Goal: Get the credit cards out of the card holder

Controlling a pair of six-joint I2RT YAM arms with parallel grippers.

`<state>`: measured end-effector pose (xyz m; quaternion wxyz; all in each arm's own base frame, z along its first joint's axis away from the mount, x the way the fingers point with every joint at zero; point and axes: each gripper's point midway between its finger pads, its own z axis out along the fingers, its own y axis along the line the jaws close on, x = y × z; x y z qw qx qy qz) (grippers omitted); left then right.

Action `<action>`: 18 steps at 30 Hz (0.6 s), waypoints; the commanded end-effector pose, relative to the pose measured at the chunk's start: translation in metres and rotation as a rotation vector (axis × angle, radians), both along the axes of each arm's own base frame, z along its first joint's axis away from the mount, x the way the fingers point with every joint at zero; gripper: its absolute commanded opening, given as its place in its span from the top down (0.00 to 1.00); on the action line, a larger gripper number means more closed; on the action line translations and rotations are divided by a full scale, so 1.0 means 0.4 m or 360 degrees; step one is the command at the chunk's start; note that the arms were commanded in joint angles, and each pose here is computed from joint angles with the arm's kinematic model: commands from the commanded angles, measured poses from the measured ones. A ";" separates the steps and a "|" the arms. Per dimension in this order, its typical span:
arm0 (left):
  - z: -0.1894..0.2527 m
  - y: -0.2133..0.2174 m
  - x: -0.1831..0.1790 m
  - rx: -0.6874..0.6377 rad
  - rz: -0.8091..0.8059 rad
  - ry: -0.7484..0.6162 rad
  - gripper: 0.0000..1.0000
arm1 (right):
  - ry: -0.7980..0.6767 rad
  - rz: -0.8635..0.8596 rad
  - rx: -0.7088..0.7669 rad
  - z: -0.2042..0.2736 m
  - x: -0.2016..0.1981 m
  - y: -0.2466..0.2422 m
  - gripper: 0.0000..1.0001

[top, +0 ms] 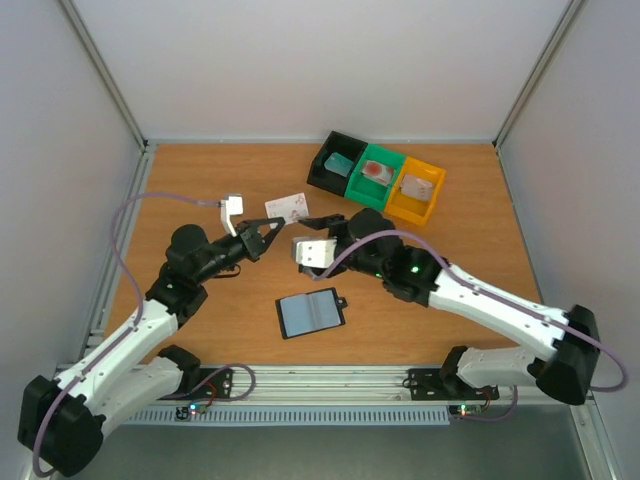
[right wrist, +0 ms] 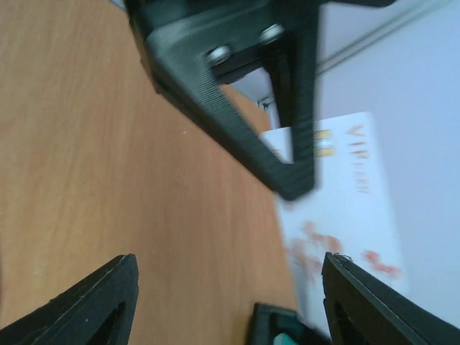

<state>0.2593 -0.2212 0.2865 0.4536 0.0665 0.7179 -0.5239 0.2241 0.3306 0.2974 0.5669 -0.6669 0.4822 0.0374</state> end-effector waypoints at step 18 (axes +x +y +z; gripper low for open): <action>0.129 0.037 -0.005 -0.0341 0.0094 -0.0154 1.00 | -0.1029 -0.0154 0.0084 0.090 0.150 0.103 0.45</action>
